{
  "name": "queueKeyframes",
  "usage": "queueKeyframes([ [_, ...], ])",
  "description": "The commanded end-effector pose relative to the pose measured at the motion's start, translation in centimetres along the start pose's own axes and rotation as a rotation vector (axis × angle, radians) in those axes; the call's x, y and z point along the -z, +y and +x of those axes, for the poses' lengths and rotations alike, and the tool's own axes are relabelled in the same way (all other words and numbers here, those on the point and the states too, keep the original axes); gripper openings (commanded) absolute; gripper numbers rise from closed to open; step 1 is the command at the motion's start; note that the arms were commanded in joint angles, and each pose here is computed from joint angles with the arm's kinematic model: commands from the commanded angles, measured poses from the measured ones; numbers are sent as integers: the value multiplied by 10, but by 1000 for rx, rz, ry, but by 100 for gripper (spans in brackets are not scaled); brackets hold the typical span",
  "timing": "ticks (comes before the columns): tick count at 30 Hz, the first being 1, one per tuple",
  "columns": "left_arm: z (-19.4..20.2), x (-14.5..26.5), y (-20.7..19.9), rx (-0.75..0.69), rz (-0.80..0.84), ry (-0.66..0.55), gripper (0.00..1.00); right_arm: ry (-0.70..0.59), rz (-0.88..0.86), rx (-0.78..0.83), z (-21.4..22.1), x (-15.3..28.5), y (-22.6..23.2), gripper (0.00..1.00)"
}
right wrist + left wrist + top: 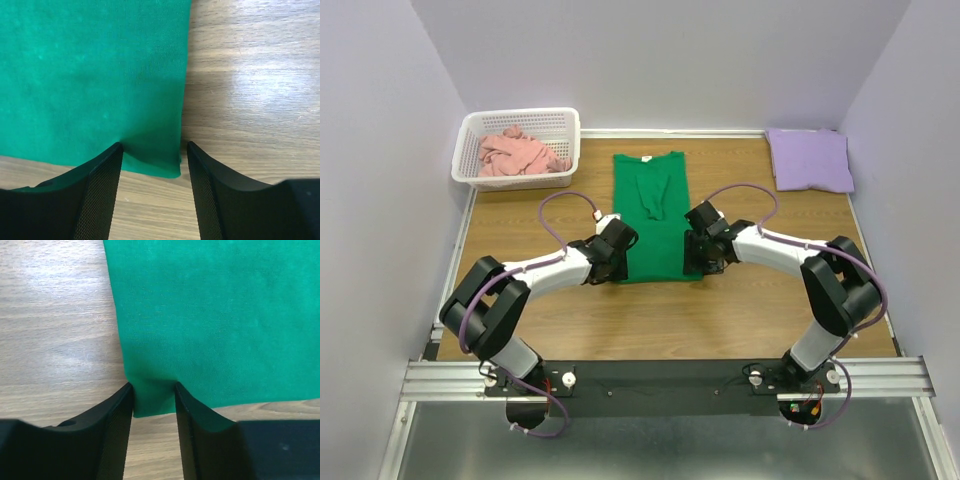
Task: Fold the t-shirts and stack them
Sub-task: Fold the tshirt
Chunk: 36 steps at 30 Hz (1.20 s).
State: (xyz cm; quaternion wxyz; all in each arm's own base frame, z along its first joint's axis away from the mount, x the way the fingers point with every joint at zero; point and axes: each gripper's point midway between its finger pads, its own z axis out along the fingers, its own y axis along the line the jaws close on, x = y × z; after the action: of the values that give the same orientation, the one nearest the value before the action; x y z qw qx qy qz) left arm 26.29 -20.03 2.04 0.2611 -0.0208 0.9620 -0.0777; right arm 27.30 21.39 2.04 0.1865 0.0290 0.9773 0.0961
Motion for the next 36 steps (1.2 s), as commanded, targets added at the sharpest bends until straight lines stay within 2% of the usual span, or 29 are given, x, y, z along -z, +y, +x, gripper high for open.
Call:
queueKeyframes([
  [1,36,-11,20,-41,-76,109,42,46,144,-10,20,-12,-23,61],
  [3,36,-10,20,-44,-75,109,34,66,192,-11,29,-13,-33,59],
  [5,37,-9,22,-43,-79,110,33,79,222,-13,36,-12,-41,59],
  [6,37,-9,22,-45,-78,109,28,83,237,-15,39,-12,-44,59],
  [8,38,-8,23,-49,-83,112,27,85,250,-11,41,-9,-47,59],
  [11,38,-9,24,-53,-86,118,21,95,267,-10,41,-3,-49,59],
  [18,39,-7,20,-57,-71,130,20,107,245,1,38,7,-38,59],
  [26,42,-3,20,-52,-65,140,19,153,280,18,51,-2,-42,59],
  [28,44,-2,20,-45,-58,145,12,167,297,18,56,-5,-46,54],
  [32,48,1,21,-45,-53,156,11,217,346,25,75,-16,-59,44],
  [36,51,3,20,-48,-42,166,6,267,377,44,98,-23,-74,27],
])
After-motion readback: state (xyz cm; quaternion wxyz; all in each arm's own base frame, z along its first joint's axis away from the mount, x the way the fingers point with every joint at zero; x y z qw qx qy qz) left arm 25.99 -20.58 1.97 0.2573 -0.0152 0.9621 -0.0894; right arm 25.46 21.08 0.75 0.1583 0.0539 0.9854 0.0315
